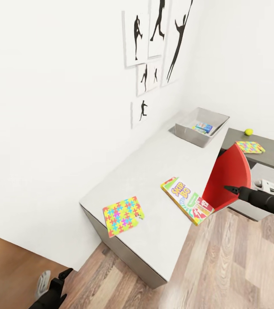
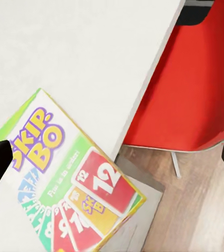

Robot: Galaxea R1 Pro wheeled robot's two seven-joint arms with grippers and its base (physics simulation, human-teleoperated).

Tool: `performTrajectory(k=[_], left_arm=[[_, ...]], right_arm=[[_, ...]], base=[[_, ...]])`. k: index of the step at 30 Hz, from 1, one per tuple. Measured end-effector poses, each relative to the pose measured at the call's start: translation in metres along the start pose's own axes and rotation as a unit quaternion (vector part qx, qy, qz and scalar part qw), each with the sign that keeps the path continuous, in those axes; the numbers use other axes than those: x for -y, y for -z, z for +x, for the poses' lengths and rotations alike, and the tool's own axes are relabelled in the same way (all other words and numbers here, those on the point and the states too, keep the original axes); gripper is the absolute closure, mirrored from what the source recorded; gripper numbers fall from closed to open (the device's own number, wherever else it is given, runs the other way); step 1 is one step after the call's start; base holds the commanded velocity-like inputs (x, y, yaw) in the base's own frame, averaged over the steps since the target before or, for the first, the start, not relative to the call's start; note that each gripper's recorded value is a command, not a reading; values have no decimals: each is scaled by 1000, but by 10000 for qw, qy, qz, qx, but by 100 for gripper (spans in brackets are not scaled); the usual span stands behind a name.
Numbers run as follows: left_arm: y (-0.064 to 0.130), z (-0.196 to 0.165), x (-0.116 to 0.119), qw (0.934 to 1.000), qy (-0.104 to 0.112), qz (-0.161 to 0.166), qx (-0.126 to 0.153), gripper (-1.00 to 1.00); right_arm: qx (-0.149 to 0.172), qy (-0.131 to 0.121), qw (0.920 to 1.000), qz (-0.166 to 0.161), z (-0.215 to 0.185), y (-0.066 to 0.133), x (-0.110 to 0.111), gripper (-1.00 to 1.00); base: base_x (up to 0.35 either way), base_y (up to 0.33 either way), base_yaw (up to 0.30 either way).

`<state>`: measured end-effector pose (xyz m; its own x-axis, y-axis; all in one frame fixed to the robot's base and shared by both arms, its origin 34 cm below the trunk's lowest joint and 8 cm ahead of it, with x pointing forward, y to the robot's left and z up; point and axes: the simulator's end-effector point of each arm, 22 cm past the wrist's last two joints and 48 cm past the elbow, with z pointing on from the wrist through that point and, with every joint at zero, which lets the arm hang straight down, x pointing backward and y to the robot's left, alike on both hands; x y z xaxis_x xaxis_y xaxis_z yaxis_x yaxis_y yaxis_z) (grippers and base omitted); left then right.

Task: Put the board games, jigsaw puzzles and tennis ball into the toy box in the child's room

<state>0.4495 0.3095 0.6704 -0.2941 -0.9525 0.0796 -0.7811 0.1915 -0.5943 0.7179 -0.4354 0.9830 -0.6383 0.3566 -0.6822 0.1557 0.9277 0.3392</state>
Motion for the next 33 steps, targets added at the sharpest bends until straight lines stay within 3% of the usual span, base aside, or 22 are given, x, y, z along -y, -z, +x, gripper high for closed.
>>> performTrajectory(k=[14, 33], left_arm=[[-1, 0, 0, 10000, -32, -11, 33, -100], [-1, -1, 0, 10000, -29, -23, 43, -100]], right_arm=[[81, -112, 9999, 51, -4, 4, 9, -100], [71, -238, 9996, -121, -1, 1, 0, -100]], base=[[-163, 1, -41], [-89, 0, -164]])
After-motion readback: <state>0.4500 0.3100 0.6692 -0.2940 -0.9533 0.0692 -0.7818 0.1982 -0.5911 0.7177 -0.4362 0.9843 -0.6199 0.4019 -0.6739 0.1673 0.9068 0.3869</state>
